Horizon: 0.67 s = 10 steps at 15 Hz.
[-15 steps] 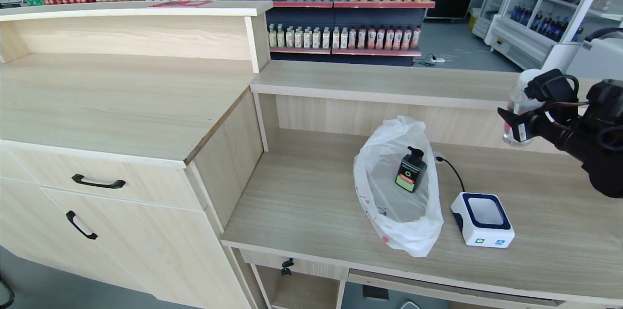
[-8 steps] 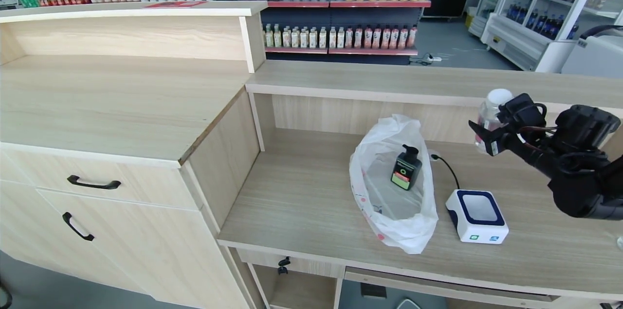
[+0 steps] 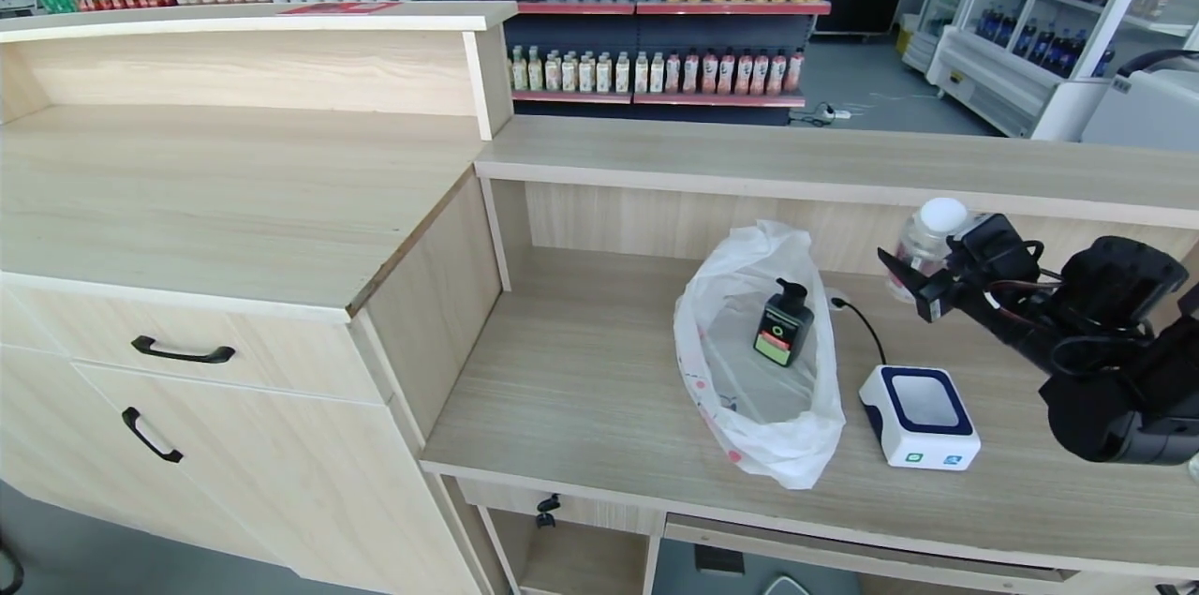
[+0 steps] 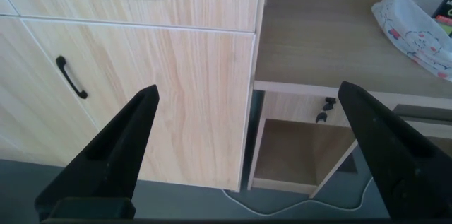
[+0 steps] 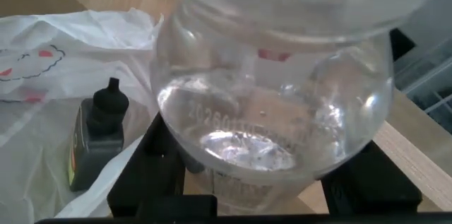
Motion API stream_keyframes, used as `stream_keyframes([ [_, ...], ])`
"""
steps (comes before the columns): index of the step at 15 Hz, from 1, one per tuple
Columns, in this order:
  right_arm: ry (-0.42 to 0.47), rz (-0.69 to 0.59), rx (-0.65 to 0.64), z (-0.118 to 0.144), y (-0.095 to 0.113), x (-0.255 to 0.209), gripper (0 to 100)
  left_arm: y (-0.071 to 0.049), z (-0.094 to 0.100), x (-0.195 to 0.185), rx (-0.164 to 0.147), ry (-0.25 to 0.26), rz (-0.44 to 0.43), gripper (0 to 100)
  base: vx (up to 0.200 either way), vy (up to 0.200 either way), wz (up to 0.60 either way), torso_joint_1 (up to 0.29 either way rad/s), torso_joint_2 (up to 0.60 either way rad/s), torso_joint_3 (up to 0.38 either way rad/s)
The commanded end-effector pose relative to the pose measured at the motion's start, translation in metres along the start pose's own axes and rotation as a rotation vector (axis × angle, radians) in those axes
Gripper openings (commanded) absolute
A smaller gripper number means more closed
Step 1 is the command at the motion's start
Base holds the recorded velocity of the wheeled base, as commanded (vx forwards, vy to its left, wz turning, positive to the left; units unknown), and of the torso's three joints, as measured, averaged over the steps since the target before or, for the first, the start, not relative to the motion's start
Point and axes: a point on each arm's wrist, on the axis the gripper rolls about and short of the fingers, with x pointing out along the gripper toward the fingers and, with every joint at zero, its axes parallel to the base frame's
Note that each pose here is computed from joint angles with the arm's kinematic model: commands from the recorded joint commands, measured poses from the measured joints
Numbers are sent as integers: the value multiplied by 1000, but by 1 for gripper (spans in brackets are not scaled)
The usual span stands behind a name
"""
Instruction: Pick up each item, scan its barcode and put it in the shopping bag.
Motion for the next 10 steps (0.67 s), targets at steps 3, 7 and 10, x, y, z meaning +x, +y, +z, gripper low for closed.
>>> stream_keyframes([
  [3, 26, 33, 2, -11, 9, -5, 0, 0, 0, 0, 0, 1, 0, 100, 0, 0, 0, 0, 0, 0],
  [7, 56, 67, -3, -27, 18, -5, 0, 0, 0, 0, 0, 1, 0, 100, 0, 0, 0, 0, 0, 0],
  [10, 63, 106, -27, -38, 26, -4, 0, 0, 0, 0, 0, 1, 0, 100, 0, 0, 0, 0, 0, 0],
])
